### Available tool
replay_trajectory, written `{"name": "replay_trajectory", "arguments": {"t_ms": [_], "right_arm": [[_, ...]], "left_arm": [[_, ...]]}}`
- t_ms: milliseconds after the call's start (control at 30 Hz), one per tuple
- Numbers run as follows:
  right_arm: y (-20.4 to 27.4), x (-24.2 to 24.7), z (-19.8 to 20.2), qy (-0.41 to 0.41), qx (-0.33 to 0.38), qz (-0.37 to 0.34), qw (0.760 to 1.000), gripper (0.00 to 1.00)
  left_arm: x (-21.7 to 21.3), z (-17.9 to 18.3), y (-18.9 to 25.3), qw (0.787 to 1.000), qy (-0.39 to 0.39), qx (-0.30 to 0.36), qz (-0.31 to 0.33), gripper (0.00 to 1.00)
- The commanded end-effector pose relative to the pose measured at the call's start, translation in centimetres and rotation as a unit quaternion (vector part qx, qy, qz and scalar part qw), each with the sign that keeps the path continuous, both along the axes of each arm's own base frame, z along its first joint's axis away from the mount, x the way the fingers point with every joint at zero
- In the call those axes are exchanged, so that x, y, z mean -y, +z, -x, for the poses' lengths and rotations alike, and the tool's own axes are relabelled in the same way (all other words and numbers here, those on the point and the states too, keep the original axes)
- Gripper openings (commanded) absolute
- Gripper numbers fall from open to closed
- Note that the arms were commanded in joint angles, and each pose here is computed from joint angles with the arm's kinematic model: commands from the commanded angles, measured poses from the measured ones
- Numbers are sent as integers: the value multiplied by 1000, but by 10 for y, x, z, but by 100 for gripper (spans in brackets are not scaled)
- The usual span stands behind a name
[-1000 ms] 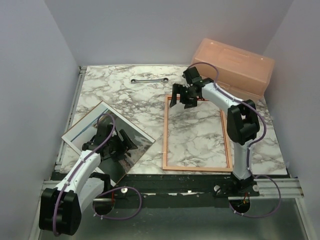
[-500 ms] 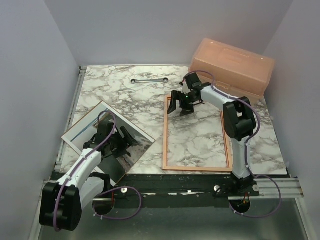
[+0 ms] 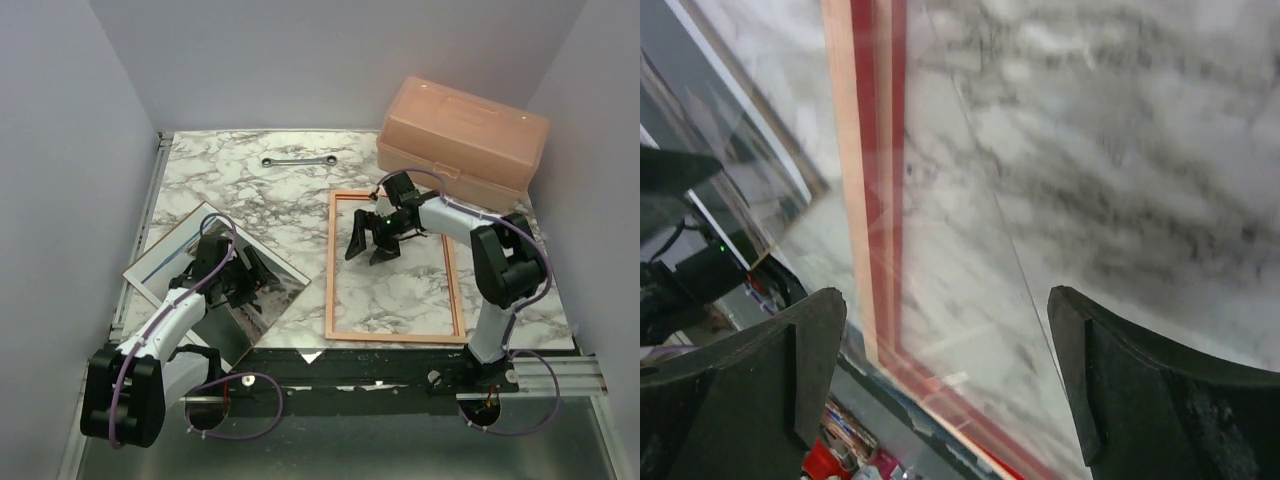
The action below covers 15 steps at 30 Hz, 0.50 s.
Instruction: Put the photo into the frame
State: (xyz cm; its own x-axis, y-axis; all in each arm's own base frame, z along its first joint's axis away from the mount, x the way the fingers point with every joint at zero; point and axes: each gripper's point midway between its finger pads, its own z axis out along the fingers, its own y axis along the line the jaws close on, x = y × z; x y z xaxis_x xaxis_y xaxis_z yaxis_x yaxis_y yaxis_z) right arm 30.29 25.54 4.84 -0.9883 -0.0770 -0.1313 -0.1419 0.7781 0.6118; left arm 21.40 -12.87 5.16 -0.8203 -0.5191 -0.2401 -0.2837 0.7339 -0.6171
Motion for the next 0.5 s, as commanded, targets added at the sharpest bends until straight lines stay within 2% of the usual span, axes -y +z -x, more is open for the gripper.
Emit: {"name": "replay_trajectory", "arguments": {"t_ms": [0, 233, 467], "right_arm": [[28, 3, 31, 0, 9, -23, 1000, 90], [40, -6, 92, 19, 5, -34, 999, 90], [20, -1, 148, 38, -18, 12, 999, 90]], "left_arm": [[7, -16, 17, 999, -31, 37, 3, 78], [18, -31, 32, 996, -63, 60, 16, 77], [22, -43, 41, 994, -87, 68, 12, 77]]}}
